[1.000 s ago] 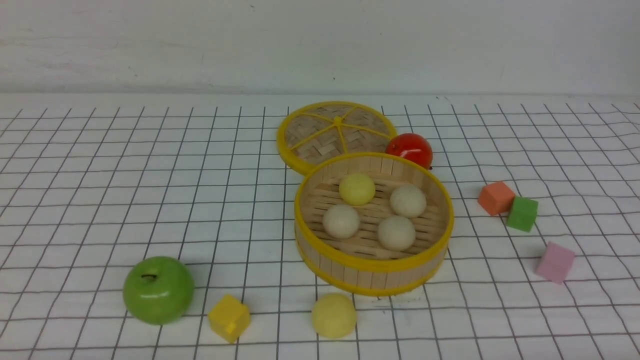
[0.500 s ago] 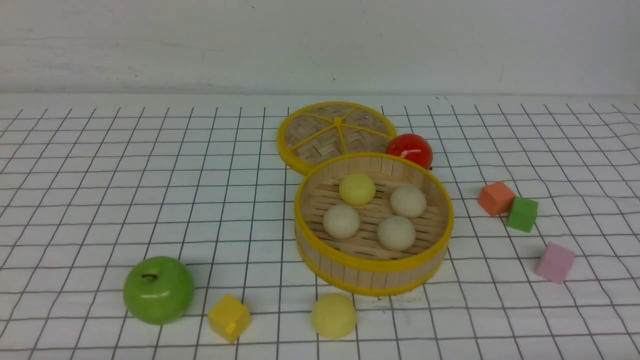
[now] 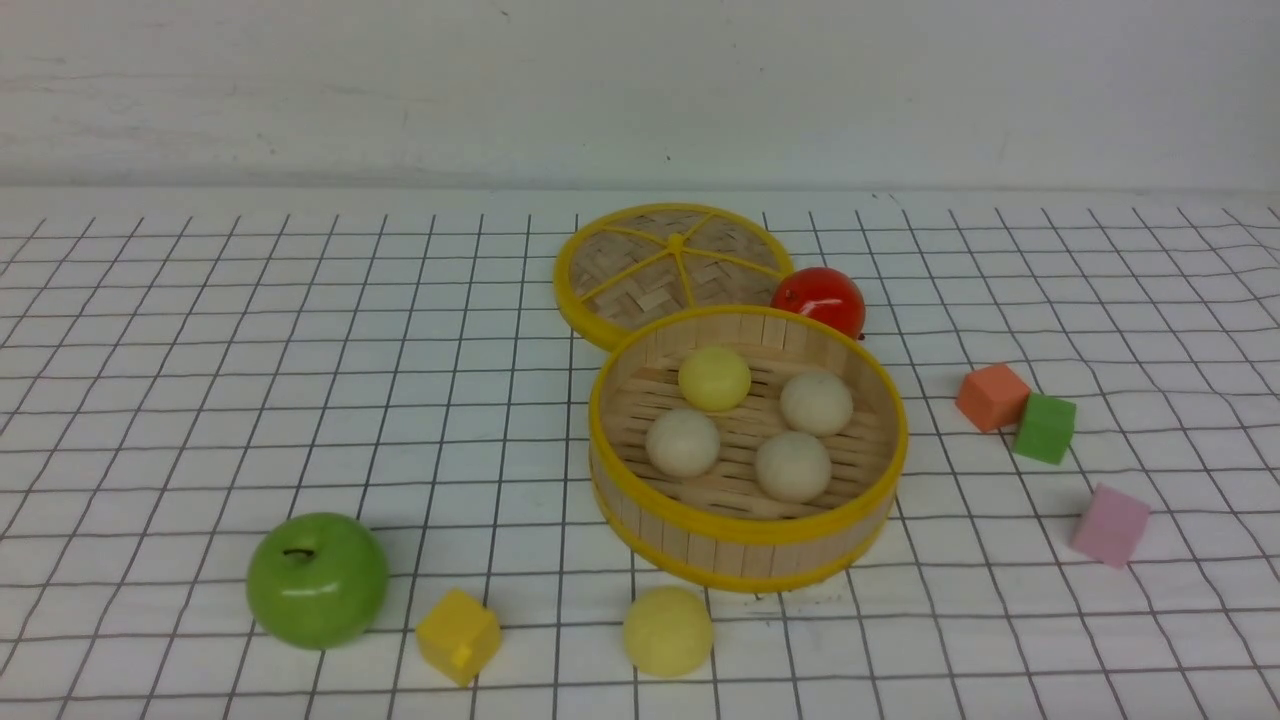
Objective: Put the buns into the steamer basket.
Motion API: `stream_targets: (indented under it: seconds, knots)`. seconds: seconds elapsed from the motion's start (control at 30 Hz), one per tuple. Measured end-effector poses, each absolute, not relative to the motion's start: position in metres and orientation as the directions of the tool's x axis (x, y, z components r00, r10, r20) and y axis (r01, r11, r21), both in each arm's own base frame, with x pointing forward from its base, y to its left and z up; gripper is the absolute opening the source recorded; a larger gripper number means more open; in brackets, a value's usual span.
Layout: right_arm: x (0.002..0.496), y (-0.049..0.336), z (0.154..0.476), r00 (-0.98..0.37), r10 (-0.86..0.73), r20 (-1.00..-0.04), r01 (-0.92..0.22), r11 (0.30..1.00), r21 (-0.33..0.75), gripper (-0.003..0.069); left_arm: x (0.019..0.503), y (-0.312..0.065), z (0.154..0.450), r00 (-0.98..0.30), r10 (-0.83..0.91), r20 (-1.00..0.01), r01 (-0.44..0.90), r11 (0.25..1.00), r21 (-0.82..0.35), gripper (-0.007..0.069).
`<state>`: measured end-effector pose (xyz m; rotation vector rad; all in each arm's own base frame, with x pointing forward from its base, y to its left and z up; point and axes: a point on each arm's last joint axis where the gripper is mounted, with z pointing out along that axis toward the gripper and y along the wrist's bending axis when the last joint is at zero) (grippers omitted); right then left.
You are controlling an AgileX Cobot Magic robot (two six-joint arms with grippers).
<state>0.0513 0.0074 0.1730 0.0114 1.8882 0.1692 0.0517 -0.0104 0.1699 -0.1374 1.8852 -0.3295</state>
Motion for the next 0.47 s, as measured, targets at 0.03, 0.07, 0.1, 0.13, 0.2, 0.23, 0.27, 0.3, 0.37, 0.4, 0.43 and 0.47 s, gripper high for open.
stream_targets:
  seconds: [0.03, 0.07, 0.1, 0.13, 0.2, 0.23, 0.27, 0.3, 0.37, 0.4, 0.43, 0.47]
  knots:
    - [0.0513, 0.0074, 0.1730, -0.319, 0.093, -0.943, -0.077, 0.989, 0.123, 0.0057, 0.0517, -0.0104, 0.1699, -0.334, -0.256, -0.907, 0.067, 0.954, -0.294, -0.0013]
    - [0.0513, 0.0074, 0.1730, -0.319, 0.093, -0.943, -0.077, 0.989, 0.123, 0.0059, 0.0517, -0.0104, 0.1699, -0.334, -0.256, -0.907, 0.067, 0.954, -0.294, -0.0013]
    - [0.0513, 0.0074, 0.1730, -0.319, 0.093, -0.943, -0.077, 0.989, 0.123, 0.0061, 0.0517, -0.0104, 0.1699, -0.334, -0.256, -0.907, 0.067, 0.954, -0.294, -0.0013]
    - [0.0513, 0.0074, 0.1730, -0.319, 0.093, -0.943, -0.077, 0.989, 0.123, 0.0062, 0.0517, -0.0104, 0.1699, -0.334, -0.256, -0.907, 0.067, 0.954, -0.294, -0.0013]
    - [0.0513, 0.0074, 0.1730, -0.319, 0.093, -0.943, -0.077, 0.989, 0.123, 0.0064, 0.0517, -0.0104, 0.1699, -0.334, -0.256, -0.907, 0.067, 0.954, -0.294, -0.0013]
    - [0.0513, 0.0074, 0.1730, -0.319, 0.093, -0.943, -0.077, 0.989, 0.123, 0.0064, 0.0517, -0.0104, 0.1699, -0.334, -0.256, -0.907, 0.067, 0.954, -0.294, -0.0013]
    - [0.0513, 0.0074, 0.1730, -0.319, 0.093, -0.943, -0.077, 0.989, 0.123, 0.0067, 0.0517, -0.0104, 0.1699, -0.334, -0.256, -0.907, 0.067, 0.954, -0.294, -0.0011]
    - [0.0513, 0.0074, 0.1730, -0.319, 0.093, -0.943, -0.077, 0.989, 0.123, 0.0067, 0.0517, -0.0104, 0.1699, -0.334, -0.256, -0.907, 0.067, 0.954, -0.294, -0.0011]
    - [0.0513, 0.0074, 0.1730, -0.319, 0.093, -0.943, -0.077, 0.989, 0.123, 0.0070, 0.0517, -0.0104, 0.1699, -0.334, -0.256, -0.907, 0.067, 0.954, -0.294, -0.0008]
    - [0.0513, 0.0074, 0.1730, -0.319, 0.093, -0.943, -0.077, 0.989, 0.123, 0.0071, 0.0517, -0.0104, 0.1699, -0.334, -0.256, -0.907, 0.067, 0.954, -0.294, -0.0006]
    - [0.0513, 0.0074, 0.1730, -0.319, 0.093, -0.943, -0.077, 0.989, 0.123, 0.0071, 0.0517, -0.0104, 0.1699, -0.334, -0.256, -0.907, 0.067, 0.954, -0.294, -0.0006]
    - [0.0513, 0.0074, 0.1730, -0.319, 0.093, -0.943, -0.077, 0.989, 0.123, 0.0074, 0.0517, -0.0104, 0.1699, -0.334, -0.256, -0.907, 0.067, 0.954, -0.294, -0.0005]
